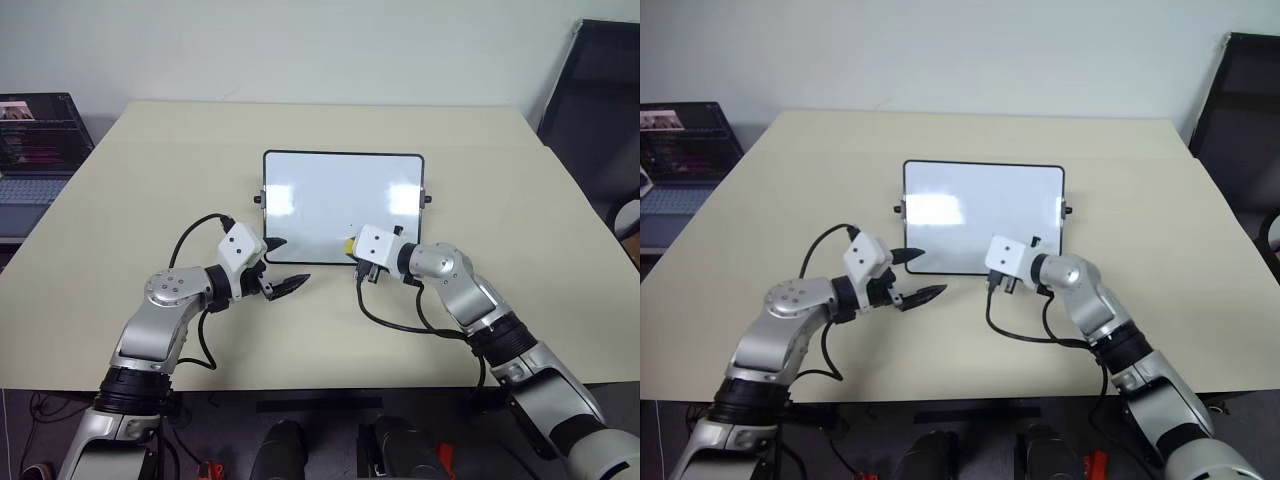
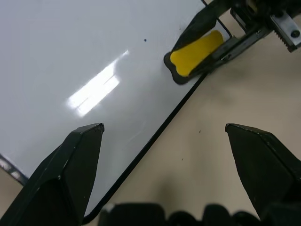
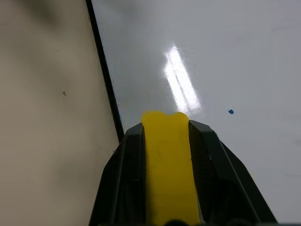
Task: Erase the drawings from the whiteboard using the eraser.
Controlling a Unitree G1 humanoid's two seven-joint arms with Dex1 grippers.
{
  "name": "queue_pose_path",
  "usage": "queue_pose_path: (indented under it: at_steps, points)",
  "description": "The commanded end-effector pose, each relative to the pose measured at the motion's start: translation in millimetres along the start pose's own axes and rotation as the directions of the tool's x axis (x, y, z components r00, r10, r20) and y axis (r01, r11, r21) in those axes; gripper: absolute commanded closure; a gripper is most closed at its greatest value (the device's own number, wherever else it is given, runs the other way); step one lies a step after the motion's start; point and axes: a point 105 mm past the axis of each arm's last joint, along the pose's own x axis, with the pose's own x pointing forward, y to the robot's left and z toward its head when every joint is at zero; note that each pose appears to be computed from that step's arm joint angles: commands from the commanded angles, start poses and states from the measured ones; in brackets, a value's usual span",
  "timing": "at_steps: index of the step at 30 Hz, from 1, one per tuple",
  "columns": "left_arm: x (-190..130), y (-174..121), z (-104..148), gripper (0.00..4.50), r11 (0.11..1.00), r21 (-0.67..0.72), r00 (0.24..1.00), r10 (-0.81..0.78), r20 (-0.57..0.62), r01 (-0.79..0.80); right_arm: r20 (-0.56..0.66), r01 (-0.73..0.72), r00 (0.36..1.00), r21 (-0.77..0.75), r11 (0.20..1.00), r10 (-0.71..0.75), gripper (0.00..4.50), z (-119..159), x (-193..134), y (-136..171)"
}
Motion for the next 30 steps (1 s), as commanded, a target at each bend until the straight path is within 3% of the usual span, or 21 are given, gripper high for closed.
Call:
queue_pose_path:
  at_steps: [1, 8, 17, 21, 24, 28, 30]
  points:
    - [-0.3, -2.6, 11.9, 0.0, 0.999, 0.032, 1.0, -0.006, 0.029, 0.005, 0.019, 0.188, 0.982, -0.017, 0.982, -0.188, 3.54, 10.0, -1.2, -38.7]
    - [0.6, -6.2, 10.8, 0.0, 1.0, 0.023, 0.999, -0.014, 0.03, 0.014, 0.054, 0.263, 0.963, 0.012, 0.965, -0.263, 3.54, 22.3, 2.0, -55.8]
    - [-0.6, -6.5, 5.0, 0.0, 1.0, 0.014, 1.0, -0.011, 0.025, 0.011, -0.006, 0.039, 0.999, 0.0, 0.999, -0.039, 3.54, 6.4, -0.1, -16.5]
    - [0.3, -8.1, 4.8, 0.0, 1.0, 0.012, 1.0, -0.013, 0.027, 0.013, 0.037, 0.195, 0.98, 0.016, 0.981, -0.196, 3.54, 15.4, -5.5, -40.4]
    - [1.1, -8.7, 6.6, 0.0, 1.0, 0.015, 0.999, -0.016, 0.033, 0.016, 0.081, 0.295, 0.948, 0.137, 0.946, -0.308, 3.54, 23.0, -20.5, -57.9]
    - [6.9, -11.3, 22.3, 0.0, 0.997, 0.075, 0.996, -0.038, 0.078, 0.032, 0.055, 0.411, 0.878, 0.423, 0.807, -0.476, 3.54, 14.0, -63.9, -71.2]
    - [10.3, -13.2, 31.0, 0.0, 0.995, 0.086, 0.993, -0.051, 0.108, 0.041, 0.013, 0.444, 0.859, 0.479, 0.757, -0.512, 3.54, 5.0, -81.0, -70.3]
